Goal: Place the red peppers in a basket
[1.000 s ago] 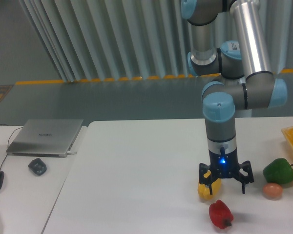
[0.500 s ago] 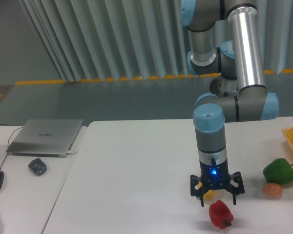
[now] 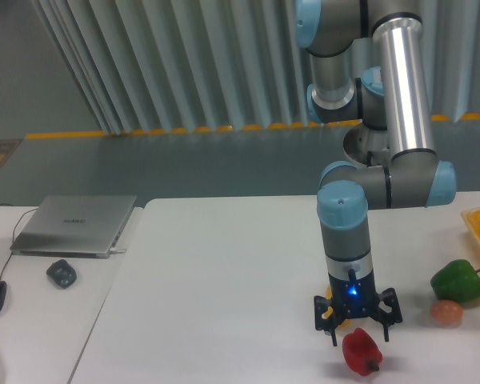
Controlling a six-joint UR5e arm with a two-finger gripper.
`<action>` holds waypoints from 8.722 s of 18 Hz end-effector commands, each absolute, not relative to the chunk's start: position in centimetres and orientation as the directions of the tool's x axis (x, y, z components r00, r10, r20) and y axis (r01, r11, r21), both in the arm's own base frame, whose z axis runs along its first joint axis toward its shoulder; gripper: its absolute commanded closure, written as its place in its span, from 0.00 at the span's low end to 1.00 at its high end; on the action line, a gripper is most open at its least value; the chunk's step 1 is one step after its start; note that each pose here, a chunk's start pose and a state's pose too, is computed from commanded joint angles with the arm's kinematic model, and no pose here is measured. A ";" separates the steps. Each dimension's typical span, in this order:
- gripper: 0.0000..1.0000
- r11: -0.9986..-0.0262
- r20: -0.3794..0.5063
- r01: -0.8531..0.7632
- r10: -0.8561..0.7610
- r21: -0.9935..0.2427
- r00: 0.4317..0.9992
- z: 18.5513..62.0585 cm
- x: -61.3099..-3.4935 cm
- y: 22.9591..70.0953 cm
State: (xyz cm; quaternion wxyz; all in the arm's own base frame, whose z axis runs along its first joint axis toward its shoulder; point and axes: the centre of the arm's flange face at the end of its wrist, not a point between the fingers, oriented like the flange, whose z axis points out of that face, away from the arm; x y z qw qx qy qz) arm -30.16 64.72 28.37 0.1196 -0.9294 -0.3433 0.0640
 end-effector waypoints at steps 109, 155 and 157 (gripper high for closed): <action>0.46 -0.913 -0.111 0.311 0.349 -0.264 0.930 29.4 -32.9 64.3; 0.00 -0.774 -0.180 -0.633 -0.620 -0.021 0.764 37.6 -49.3 38.2; 0.00 -0.793 -0.187 -0.606 -0.589 -0.053 0.787 38.2 -47.8 39.4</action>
